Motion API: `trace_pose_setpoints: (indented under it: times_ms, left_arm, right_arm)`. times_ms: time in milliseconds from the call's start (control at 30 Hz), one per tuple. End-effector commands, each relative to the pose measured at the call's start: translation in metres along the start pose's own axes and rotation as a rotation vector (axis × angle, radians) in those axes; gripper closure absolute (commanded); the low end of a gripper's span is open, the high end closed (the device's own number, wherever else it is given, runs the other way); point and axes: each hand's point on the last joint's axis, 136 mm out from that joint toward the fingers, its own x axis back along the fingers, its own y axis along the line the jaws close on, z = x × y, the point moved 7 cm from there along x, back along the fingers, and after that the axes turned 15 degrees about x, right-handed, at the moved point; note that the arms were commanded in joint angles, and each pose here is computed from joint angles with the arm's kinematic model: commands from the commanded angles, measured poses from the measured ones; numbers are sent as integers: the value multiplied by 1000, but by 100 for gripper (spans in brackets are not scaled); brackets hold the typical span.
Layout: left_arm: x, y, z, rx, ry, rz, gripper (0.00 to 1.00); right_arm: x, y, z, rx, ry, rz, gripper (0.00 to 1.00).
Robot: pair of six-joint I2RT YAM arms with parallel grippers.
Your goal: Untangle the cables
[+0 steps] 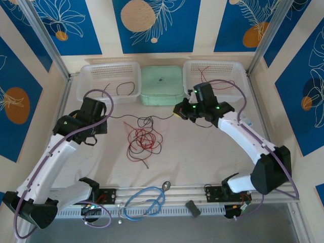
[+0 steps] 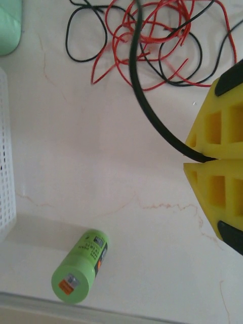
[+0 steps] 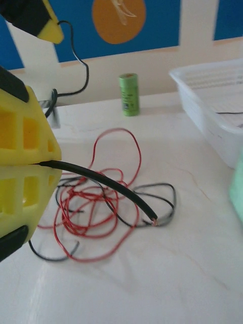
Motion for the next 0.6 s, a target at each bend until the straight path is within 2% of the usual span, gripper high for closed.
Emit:
trace_pose_setpoints:
  times_ms: [0, 567]
  left_arm:
    - [6, 13, -4, -8, -24, -56, 100]
    - [3, 33, -7, 7, -36, -142, 100]
  right_arm:
    - [29, -12, -2, 7, -64, 45, 100]
    - [103, -77, -6, -126, -243, 149, 100]
